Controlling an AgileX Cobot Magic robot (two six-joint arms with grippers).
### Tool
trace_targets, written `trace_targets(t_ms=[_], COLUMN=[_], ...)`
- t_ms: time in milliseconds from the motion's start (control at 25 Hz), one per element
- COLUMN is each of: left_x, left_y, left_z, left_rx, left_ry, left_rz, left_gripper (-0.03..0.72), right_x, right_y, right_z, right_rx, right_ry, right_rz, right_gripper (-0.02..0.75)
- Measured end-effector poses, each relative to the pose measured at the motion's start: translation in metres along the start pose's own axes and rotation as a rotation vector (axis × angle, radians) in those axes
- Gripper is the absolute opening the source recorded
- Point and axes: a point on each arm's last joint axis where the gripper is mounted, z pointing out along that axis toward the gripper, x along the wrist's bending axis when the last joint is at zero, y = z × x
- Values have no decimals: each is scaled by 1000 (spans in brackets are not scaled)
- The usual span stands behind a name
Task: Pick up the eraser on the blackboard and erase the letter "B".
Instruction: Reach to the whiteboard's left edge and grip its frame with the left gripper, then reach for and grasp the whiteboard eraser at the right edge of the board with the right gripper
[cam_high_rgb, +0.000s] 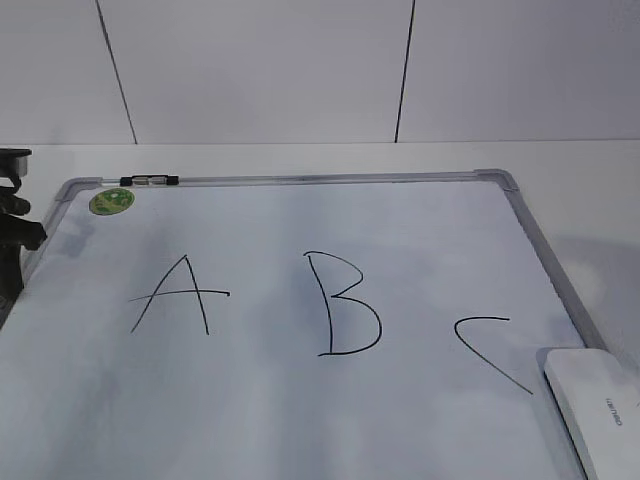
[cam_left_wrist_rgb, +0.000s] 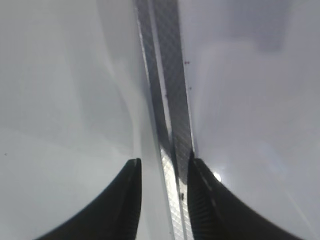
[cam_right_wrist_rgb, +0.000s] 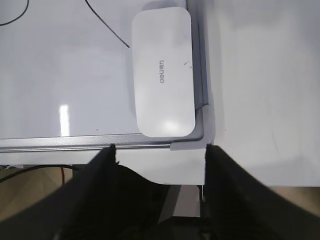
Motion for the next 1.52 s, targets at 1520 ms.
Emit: trace_targets(t_ms=[1520], left_x=[-1], left_y=[3], left_z=[5], left_rx=[1], left_ry=[-12], left_rz=[-19], left_gripper=[41], right_x=[0], right_y=[1], right_z=[4], right_rx=[39], right_ry=[-8], right_rz=[15], right_gripper=[479])
